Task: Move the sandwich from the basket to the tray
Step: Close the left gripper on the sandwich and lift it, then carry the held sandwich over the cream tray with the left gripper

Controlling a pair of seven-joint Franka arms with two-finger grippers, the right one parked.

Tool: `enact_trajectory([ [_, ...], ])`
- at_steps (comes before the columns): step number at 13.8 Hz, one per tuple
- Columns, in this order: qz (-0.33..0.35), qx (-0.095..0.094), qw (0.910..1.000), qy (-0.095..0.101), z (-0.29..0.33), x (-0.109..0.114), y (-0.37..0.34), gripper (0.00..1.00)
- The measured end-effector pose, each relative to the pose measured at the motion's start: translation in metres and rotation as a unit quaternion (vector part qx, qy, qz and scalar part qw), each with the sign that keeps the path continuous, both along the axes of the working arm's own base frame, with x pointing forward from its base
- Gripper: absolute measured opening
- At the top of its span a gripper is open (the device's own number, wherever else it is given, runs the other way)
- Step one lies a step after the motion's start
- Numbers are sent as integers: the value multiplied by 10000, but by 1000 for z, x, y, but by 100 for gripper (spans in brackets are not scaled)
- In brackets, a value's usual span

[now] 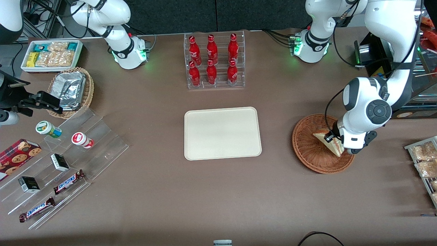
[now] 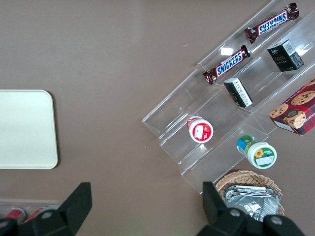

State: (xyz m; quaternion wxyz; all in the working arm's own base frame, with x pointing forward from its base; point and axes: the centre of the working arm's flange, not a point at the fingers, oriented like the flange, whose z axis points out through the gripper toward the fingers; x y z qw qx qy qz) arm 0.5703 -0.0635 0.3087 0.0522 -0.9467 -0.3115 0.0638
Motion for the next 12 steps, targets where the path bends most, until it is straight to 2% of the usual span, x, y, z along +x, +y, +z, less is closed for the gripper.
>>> enact_trajectory([
  [2, -319, 7, 9995, -11, 21, 4, -39, 15],
  [4, -726, -22, 9972, -145, 36, 1, -90, 15],
  [7, -1424, -54, 9896, -218, 52, -20, -176, 15],
  [10, -2065, -117, 9778, -339, 61, -51, -262, 15],
  [12, -2378, -190, 9703, -408, 60, -62, -311, 15],
])
